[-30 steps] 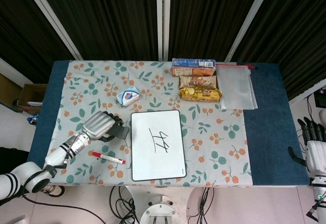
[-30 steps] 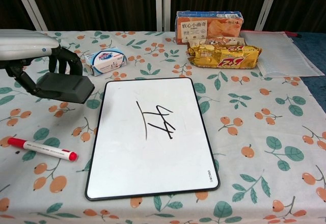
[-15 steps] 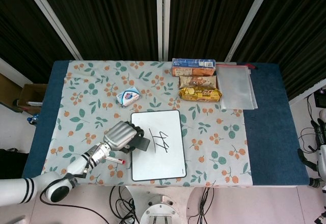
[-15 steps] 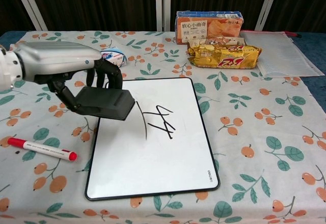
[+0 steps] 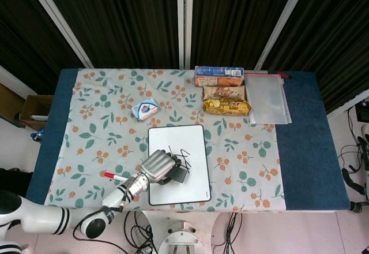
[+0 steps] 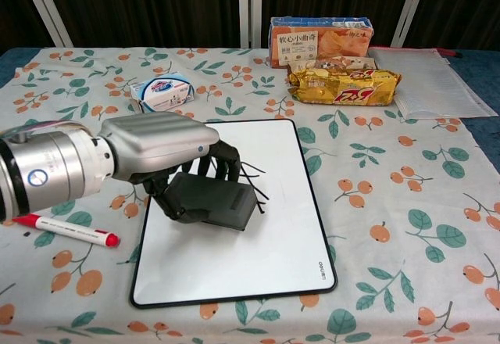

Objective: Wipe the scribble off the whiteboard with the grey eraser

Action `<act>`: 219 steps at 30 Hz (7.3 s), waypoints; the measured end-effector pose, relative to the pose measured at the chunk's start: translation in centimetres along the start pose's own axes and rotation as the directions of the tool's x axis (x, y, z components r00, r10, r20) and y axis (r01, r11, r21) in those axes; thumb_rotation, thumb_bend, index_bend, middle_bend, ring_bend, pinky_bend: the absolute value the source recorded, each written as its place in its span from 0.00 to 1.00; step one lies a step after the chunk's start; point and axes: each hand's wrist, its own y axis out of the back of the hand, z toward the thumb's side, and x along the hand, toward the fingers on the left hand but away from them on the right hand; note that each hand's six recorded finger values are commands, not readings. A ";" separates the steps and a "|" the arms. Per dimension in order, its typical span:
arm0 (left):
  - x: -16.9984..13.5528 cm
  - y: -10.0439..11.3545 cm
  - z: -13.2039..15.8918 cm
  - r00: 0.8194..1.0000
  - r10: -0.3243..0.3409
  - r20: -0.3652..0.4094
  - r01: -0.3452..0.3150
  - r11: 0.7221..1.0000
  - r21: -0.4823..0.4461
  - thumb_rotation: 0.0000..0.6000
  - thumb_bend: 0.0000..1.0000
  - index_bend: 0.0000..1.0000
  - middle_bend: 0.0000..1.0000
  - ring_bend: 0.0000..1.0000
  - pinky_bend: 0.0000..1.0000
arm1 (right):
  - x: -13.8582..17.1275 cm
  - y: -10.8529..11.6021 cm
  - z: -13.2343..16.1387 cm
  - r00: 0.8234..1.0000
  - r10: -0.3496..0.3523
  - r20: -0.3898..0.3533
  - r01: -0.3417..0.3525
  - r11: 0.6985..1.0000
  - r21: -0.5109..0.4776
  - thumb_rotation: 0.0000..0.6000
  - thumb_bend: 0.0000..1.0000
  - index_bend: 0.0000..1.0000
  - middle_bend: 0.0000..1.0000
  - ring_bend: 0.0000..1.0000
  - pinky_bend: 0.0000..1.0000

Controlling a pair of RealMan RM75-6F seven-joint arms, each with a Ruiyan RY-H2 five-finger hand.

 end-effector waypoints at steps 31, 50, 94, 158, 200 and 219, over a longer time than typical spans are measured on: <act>3.9 1.0 -2.3 0.991 0.088 -0.104 -0.087 0.996 0.020 1.00 0.48 0.65 0.61 0.49 0.54 | 0.3 0.5 0.1 1.000 -0.012 -0.008 0.012 1.000 -0.008 1.00 0.25 0.00 0.00 0.00 0.00; 8.6 3.1 -5.8 0.970 0.144 -0.196 -0.154 0.987 -0.040 1.00 0.48 0.65 0.61 0.49 0.54 | 0.3 0.4 0.8 1.000 -0.005 -0.026 0.005 1.000 -0.009 1.00 0.25 0.00 0.00 0.00 0.00; 2.6 -1.1 2.2 0.999 0.033 0.020 -0.033 0.999 0.002 1.00 0.48 0.69 0.64 0.52 0.55 | 0.2 -0.1 0.6 1.000 -0.002 -0.027 0.001 1.000 -0.015 1.00 0.25 0.00 0.00 0.00 0.00; -4.8 0.3 -2.4 0.994 0.110 -0.022 -0.112 0.984 -0.141 1.00 0.48 0.69 0.65 0.52 0.56 | 0.2 0.3 0.9 0.999 -0.011 -0.038 0.011 1.000 -0.003 1.00 0.25 0.00 0.00 0.00 0.00; -9.7 -1.8 -19.7 0.876 0.283 -0.391 -0.320 0.947 -0.033 1.00 0.09 0.00 0.00 0.00 0.09 | -0.1 -0.6 1.8 0.999 0.015 -0.050 -0.015 1.000 0.016 1.00 0.26 0.00 0.00 0.00 0.00; -27.9 0.8 -20.3 0.744 0.384 -0.547 -0.312 0.923 0.224 0.54 0.00 0.00 0.00 0.00 0.09 | -0.5 -3.2 1.6 0.993 0.104 -0.060 -0.102 0.994 0.042 1.00 0.22 0.00 0.00 0.00 0.00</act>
